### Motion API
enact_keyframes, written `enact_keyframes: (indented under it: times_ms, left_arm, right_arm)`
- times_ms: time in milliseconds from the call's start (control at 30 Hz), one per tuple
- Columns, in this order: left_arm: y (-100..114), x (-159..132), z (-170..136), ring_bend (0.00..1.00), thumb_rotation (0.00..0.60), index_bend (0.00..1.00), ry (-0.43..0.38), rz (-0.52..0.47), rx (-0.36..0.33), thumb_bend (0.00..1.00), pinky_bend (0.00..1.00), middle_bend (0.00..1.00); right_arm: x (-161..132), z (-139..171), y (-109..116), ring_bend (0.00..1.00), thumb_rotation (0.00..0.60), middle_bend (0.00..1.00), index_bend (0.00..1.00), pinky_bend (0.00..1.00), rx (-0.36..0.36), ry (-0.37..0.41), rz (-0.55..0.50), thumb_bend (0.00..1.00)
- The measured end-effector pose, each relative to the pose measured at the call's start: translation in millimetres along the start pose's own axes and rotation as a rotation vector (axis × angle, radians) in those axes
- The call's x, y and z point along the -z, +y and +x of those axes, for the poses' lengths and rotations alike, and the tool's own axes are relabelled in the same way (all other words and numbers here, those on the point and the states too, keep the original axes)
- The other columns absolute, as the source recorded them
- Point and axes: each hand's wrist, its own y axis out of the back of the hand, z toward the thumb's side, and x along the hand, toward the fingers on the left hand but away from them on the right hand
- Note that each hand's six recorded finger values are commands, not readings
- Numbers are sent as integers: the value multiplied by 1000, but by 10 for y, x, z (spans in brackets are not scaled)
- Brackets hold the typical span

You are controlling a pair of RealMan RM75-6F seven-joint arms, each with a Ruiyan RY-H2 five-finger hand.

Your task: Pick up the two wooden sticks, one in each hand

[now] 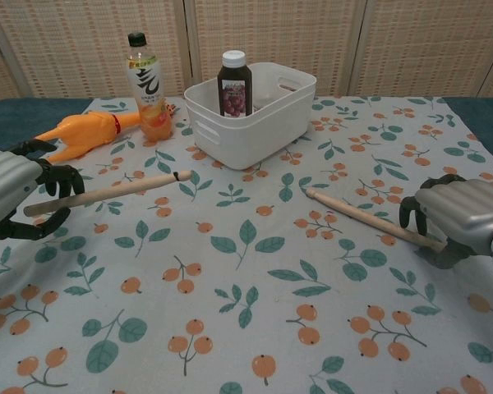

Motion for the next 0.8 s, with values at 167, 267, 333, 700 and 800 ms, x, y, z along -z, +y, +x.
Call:
enact_keyframes:
  times_ms: [167, 267, 333, 700, 800]
  left_arm:
    - [-10, -9, -11, 465, 600, 807, -2, 7, -1, 556, 148, 850]
    - [-6, -7, -12, 466, 600, 807, 0, 7, -3, 557, 148, 851]
    - [-3, -8, -16, 466, 600, 807, -1, 8, -5, 556, 148, 851]
    - [0, 1, -19, 465, 600, 808, -1, 12, -5, 556, 149, 851]
    - [2, 8, -20, 465, 600, 808, 1, 10, -5, 556, 149, 851]
  right_arm:
    - [0, 13, -13, 84, 600, 406, 368, 0, -6, -9, 37, 359]
    - [4, 16, -15, 85, 600, 407, 368, 0, -10, -18, 44, 359]
    - [3, 15, -18, 87, 600, 407, 368, 0, -14, -22, 51, 359]
    - [-79, -27, -2, 177, 600, 470, 443, 0, -13, -23, 84, 359]
    - [-85, -42, -5, 219, 600, 521, 505, 0, -12, -29, 100, 359]
